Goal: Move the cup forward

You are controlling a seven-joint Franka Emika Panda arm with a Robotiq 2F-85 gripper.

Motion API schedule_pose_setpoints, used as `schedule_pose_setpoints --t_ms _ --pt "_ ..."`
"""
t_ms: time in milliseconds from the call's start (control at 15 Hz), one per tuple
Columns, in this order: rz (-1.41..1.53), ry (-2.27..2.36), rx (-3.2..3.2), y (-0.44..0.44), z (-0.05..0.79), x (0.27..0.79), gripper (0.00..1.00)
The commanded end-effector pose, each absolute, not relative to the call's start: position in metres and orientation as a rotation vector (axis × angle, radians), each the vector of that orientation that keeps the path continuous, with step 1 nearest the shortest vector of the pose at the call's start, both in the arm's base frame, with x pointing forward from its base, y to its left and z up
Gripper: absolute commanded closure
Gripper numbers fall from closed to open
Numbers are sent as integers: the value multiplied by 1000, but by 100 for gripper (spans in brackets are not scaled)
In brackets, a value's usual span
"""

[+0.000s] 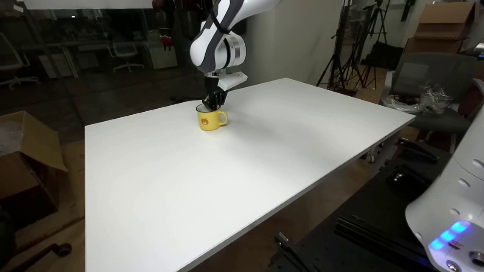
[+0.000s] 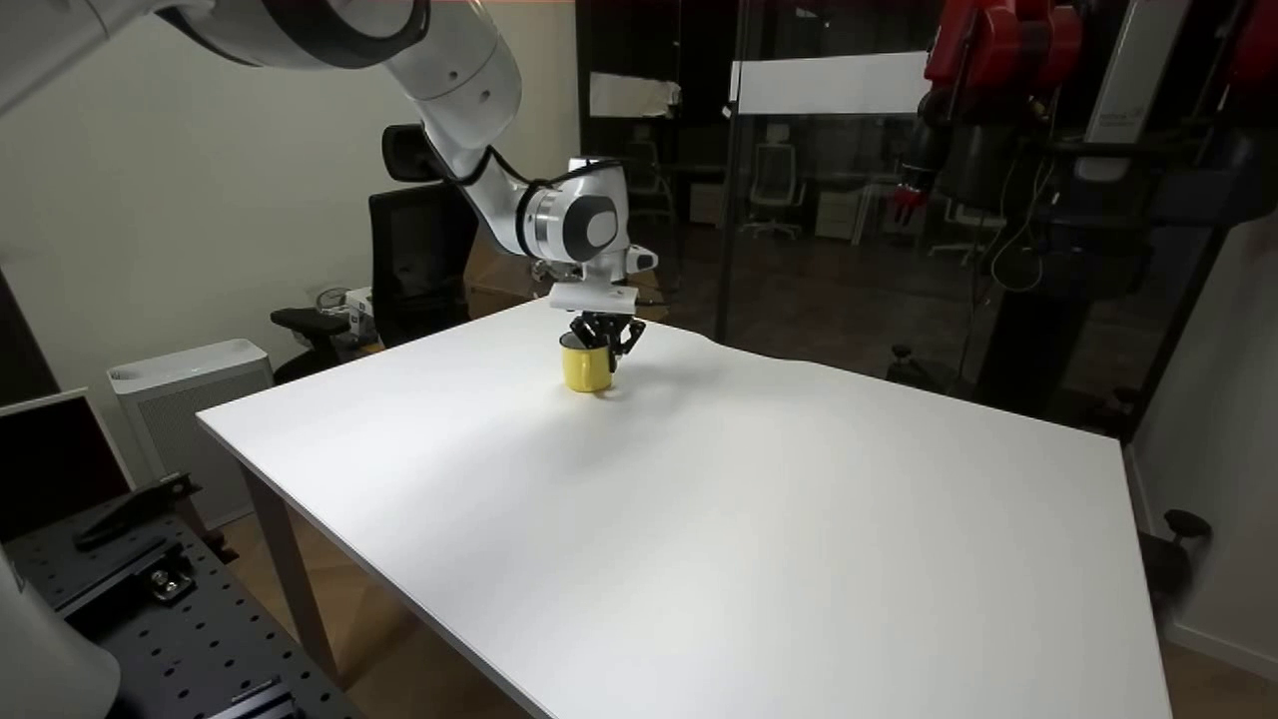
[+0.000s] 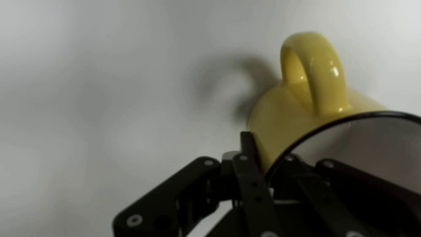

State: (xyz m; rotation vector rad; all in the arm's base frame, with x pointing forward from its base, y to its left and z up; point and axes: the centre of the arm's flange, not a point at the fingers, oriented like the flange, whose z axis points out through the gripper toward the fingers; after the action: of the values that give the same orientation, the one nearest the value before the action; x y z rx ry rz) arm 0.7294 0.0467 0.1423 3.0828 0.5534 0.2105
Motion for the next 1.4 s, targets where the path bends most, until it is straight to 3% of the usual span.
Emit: schedule_pose_setpoints --t_ms 0,400,467,933,1000,1333 --pt "201 536 3095 45 152 715 98" --pt "182 533 3124 45 151 714 98" --pt "203 541 3095 46 142 727 90" --pt "197 540 3104 46 142 725 90" --pt "197 540 3104 46 142 725 98" --pt "226 610 3091 64 145 640 98"
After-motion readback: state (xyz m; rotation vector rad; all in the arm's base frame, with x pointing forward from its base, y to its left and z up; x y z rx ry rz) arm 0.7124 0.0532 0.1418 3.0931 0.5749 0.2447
